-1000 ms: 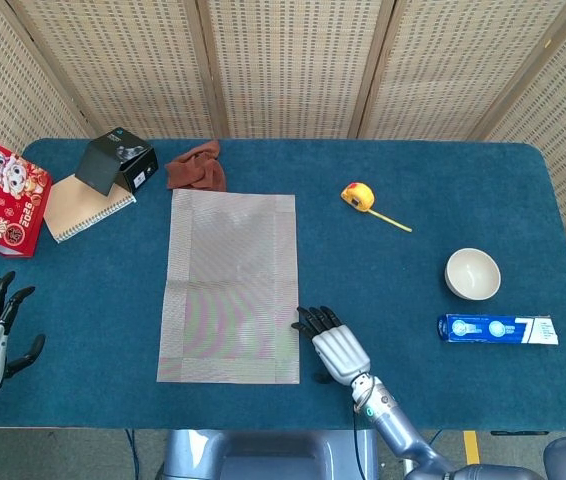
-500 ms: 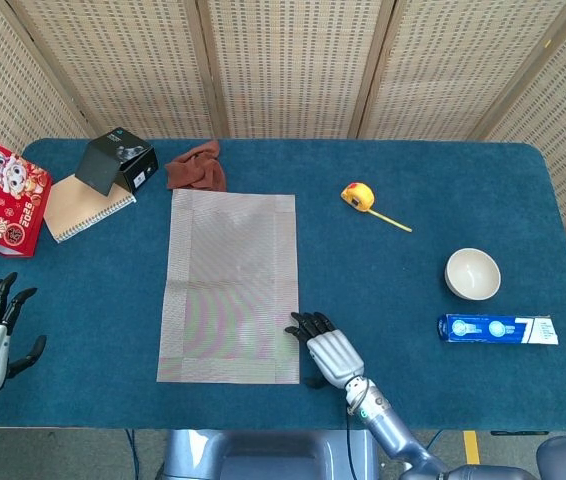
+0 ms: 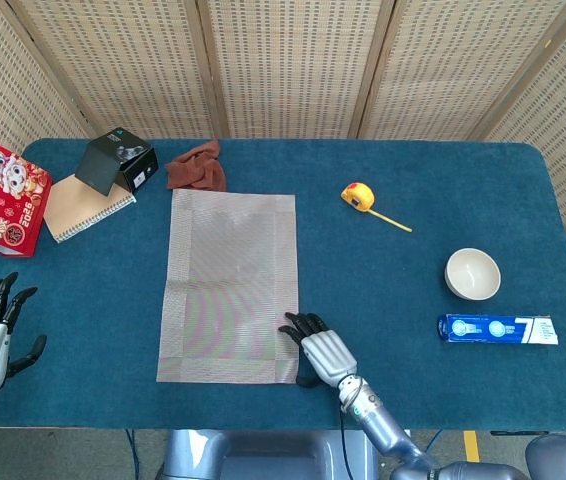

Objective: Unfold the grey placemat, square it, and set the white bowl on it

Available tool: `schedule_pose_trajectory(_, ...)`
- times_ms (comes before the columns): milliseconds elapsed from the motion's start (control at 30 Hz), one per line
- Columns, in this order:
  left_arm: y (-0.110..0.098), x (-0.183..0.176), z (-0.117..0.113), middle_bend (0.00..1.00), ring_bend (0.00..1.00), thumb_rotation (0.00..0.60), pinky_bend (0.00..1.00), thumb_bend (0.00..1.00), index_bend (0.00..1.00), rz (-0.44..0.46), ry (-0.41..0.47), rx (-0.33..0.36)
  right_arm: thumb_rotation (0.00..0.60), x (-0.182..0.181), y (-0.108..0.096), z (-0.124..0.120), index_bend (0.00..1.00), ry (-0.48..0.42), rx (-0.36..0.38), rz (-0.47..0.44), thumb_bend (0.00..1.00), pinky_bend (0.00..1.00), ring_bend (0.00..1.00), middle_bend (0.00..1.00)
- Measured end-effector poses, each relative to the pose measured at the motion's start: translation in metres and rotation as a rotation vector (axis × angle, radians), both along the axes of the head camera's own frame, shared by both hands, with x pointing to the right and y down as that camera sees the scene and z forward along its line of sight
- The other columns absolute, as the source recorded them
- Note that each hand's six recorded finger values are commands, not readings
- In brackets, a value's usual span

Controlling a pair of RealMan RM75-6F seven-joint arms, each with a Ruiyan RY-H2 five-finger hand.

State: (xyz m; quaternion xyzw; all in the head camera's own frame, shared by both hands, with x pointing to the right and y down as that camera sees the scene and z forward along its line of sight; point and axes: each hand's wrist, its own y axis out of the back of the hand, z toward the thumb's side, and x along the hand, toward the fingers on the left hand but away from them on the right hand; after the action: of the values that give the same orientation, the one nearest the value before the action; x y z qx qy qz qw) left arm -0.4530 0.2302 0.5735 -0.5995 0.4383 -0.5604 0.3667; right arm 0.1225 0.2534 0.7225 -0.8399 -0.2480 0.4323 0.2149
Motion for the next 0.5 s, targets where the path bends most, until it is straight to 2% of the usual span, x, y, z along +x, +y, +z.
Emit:
schedule_pose_trajectory(100,0.000,-0.001,0.000,0.00,0.00,0.600,0.00,0.32,0.16,-0.004,0.001,0.001,0.600,-0.004,0.001,0.002,0.17,-0.012,-0.013,0.009,0.25,0.00,0.00,0.00)
schedule_pose_trajectory(233,-0.001,-0.002,0.000,0.00,0.00,0.600,0.00,0.32,0.17,-0.008,0.002,-0.002,0.600,-0.008,0.002,0.004,0.20,-0.030,-0.019,0.015,0.35,0.00,0.00,0.00)
schedule_pose_trajectory(367,0.000,-0.001,0.002,0.00,0.00,0.600,0.00,0.32,0.17,-0.005,0.001,-0.007,0.600,-0.012,0.001,0.003,0.29,-0.050,-0.012,0.024,0.37,0.00,0.00,0.00)
schedule_pose_trajectory(500,0.000,-0.001,0.003,0.00,0.00,0.600,0.00,0.32,0.17,-0.006,0.002,-0.010,0.600,-0.016,-0.003,-0.003,0.41,-0.080,0.010,0.048,0.38,0.00,0.00,0.00)
